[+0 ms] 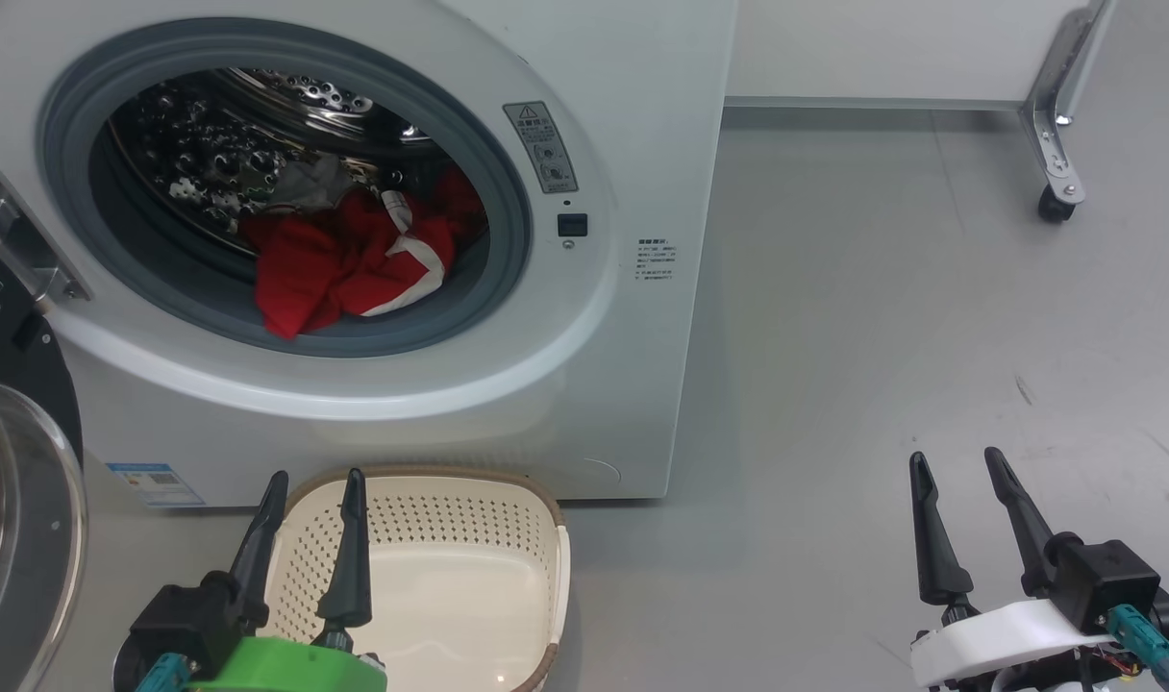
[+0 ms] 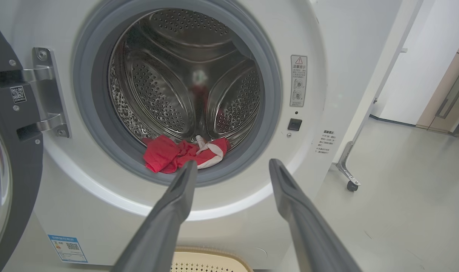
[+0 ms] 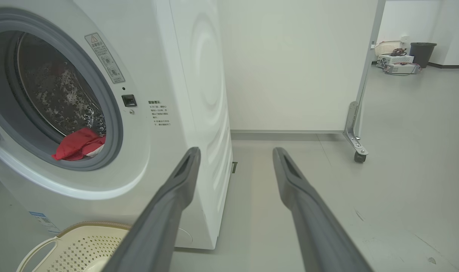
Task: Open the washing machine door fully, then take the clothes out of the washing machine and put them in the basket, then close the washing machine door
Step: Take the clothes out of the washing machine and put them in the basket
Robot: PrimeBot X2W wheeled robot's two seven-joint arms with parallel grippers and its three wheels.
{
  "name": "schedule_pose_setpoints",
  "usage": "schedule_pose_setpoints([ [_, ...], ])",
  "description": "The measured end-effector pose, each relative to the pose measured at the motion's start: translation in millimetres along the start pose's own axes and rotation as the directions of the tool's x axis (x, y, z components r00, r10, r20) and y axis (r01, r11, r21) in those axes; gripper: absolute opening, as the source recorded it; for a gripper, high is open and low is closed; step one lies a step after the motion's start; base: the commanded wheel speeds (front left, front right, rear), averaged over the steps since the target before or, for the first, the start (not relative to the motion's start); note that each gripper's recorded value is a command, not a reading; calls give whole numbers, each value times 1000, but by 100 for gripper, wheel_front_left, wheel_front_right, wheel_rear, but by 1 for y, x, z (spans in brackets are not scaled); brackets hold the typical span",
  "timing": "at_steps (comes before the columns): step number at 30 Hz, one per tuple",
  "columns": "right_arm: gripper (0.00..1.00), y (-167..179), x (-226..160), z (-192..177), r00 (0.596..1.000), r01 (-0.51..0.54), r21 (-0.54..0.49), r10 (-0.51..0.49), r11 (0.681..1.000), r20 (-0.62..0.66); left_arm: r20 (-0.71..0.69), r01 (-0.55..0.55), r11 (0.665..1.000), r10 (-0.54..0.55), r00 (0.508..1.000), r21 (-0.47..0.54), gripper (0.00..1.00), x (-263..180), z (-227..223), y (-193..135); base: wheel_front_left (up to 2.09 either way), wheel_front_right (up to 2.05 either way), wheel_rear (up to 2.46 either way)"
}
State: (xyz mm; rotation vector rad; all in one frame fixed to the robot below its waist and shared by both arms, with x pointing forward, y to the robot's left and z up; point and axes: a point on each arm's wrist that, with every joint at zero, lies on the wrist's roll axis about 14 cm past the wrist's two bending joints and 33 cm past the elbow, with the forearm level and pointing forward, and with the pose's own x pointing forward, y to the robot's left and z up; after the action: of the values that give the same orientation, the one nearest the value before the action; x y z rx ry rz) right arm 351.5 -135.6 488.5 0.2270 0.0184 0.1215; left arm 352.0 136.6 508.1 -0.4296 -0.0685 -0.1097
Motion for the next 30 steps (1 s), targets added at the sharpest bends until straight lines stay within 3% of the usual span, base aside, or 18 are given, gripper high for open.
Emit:
schedule_pose_setpoints([
  [30,100,-1,2,-16,999,-4,4,4,1000,-51,-74,-54,998,55,996,15,100,9,-24,14,0,0,0],
])
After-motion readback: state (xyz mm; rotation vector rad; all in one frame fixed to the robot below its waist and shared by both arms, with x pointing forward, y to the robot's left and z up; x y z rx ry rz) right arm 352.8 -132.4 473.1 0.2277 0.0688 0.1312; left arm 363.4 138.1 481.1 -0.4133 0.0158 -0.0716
